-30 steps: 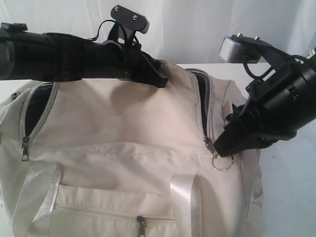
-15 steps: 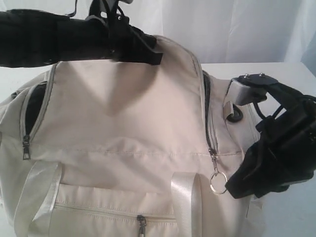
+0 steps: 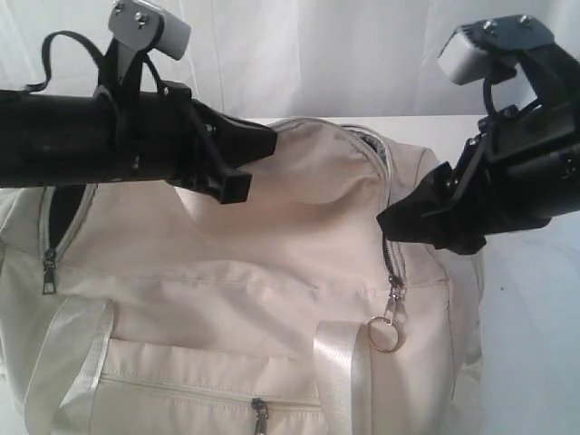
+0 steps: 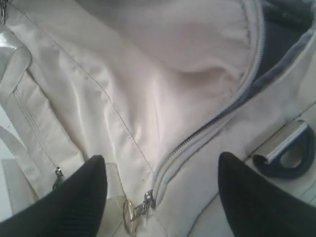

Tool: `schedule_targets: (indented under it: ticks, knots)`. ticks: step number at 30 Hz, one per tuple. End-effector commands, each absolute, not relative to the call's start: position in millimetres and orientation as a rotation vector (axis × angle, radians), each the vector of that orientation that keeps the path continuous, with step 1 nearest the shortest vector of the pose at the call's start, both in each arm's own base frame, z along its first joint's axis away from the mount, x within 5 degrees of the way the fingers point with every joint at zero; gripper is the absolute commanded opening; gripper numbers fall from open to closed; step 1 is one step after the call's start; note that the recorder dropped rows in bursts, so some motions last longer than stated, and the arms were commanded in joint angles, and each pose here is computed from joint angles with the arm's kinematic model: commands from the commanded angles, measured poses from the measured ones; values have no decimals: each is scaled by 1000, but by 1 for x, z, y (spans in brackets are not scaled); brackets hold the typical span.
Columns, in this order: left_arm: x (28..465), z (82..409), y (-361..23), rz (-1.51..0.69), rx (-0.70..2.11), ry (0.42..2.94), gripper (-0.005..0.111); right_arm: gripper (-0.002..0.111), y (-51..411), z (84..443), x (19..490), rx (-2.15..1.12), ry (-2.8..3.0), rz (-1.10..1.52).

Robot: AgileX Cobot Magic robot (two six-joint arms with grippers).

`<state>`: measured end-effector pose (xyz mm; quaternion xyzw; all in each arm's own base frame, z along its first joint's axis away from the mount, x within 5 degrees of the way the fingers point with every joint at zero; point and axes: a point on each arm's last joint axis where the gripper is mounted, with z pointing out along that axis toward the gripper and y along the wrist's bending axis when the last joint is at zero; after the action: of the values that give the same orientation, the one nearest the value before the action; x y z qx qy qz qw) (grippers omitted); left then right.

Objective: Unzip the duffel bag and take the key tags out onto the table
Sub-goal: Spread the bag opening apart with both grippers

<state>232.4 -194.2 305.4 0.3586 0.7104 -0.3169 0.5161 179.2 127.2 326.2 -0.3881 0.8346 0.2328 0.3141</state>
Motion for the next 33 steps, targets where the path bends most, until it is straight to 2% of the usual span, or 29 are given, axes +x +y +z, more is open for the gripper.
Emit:
schedule_targets:
  ticks: [1, 11, 14, 19, 23, 27, 29, 30, 33]
  knots:
    - [201, 318, -182, -860, 867, 1631, 0, 61, 125, 339, 173, -1044, 2131, 600]
    - [135, 328, -154, -1100, 854, 1574, 0, 61, 116, 360, 157, -1002, 2015, 569]
    - [103, 315, -146, -1326, 899, 1612, 0, 61, 113, 365, 152, -926, 2025, 605]
    - [67, 291, -130, -1474, 914, 1652, 0, 61, 120, 373, 146, -823, 2008, 792]
    - [42, 277, -119, -1565, 944, 1639, 0, 61, 120, 379, 155, -722, 1952, 788]
    - [26, 265, -113, -1679, 977, 1654, 0, 61, 141, 357, 166, -738, 2085, 966]
    - [18, 258, -111, -1754, 1029, 1640, 0, 58, 159, 339, 165, -874, 2179, 1037]
    - [13, 254, -110, -1791, 1060, 1629, 0, 58, 174, 327, 158, -1075, 2182, 1071]
    - [10, 247, -109, -1809, 1057, 1655, 0, 58, 197, 311, 151, -1232, 2189, 1142]
